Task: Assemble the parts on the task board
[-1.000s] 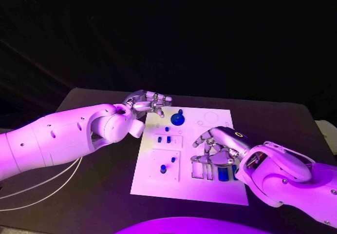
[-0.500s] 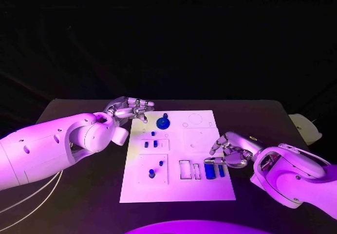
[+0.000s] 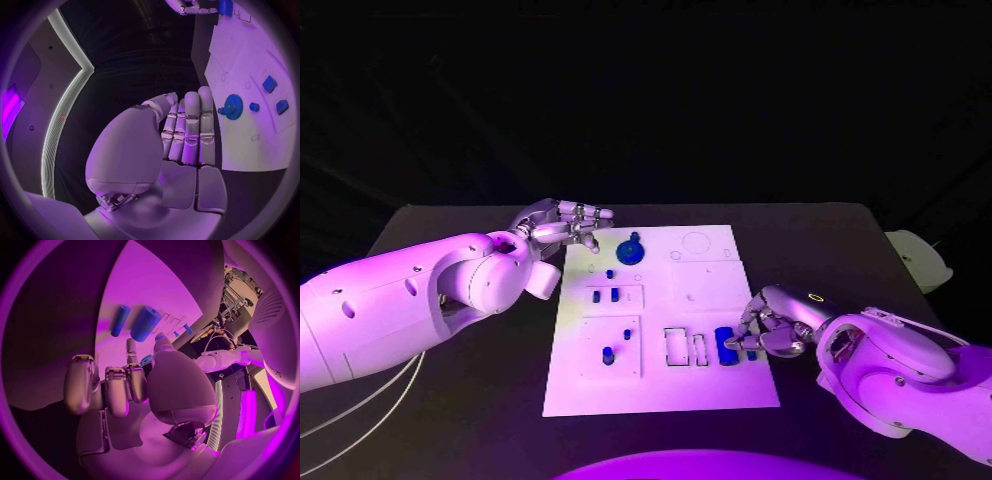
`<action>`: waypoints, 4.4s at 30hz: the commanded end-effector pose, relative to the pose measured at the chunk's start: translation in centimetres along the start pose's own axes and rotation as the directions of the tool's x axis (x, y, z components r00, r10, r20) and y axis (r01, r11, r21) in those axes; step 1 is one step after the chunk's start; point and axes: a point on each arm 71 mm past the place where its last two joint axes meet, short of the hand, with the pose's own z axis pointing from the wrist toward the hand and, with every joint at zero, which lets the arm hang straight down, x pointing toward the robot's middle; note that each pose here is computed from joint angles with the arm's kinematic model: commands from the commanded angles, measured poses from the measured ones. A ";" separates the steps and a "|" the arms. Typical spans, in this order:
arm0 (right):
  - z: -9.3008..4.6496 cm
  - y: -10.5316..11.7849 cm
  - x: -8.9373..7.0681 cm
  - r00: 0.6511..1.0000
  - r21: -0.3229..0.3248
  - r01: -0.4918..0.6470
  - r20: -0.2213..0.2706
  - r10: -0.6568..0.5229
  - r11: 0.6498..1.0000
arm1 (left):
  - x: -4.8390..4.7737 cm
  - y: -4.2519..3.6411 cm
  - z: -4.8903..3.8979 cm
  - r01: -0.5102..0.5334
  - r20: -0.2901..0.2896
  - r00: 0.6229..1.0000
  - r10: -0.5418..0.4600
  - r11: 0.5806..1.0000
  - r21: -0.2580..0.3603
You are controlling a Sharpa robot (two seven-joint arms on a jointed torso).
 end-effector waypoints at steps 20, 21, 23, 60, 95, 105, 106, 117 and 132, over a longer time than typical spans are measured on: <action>1.0 0.7 2.2 0.996 0.012 0.071 -0.051 -0.070 0.997 | 0.32 -0.14 -0.02 0.007 -0.019 1.000 -0.007 1.000 0.011; 1.0 0.8 2.3 0.996 0.012 0.072 -0.055 -0.071 0.997 | 0.33 -0.14 -0.02 0.008 -0.019 1.000 -0.008 1.000 0.011; 1.2 0.9 2.7 0.996 0.012 0.073 -0.061 -0.072 0.997 | 0.34 -0.14 -0.03 0.009 -0.019 1.000 -0.009 1.000 0.011; 0.7 3.8 1.5 0.967 0.022 -0.254 -0.031 0.254 0.967 | 0.29 -0.15 -0.13 0.026 -0.019 0.999 -0.026 1.000 0.008; 2.8 6.3 3.3 0.970 0.018 -0.207 -0.129 0.207 0.978 | 0.71 -0.27 -0.04 0.036 -0.030 0.999 -0.036 0.999 0.013; 2.9 6.3 3.0 0.975 0.008 -0.198 -0.097 0.198 0.980 | 0.75 -0.27 -0.19 0.038 -0.045 0.998 -0.038 0.999 0.007; 2.9 6.3 3.0 0.976 0.006 -0.198 -0.095 0.198 0.980 | 0.74 -0.27 -0.19 0.038 -0.044 0.998 -0.038 0.999 0.007; 2.5 6.7 2.8 0.977 -0.026 -0.200 -0.082 0.198 0.979 | 0.65 -0.26 -0.22 0.037 -0.038 0.999 -0.037 0.999 0.007; 1.3 6.7 2.7 0.984 -0.069 -0.149 -0.112 0.141 0.986 | 0.61 -0.25 -0.23 0.037 -0.038 0.999 -0.037 0.999 0.005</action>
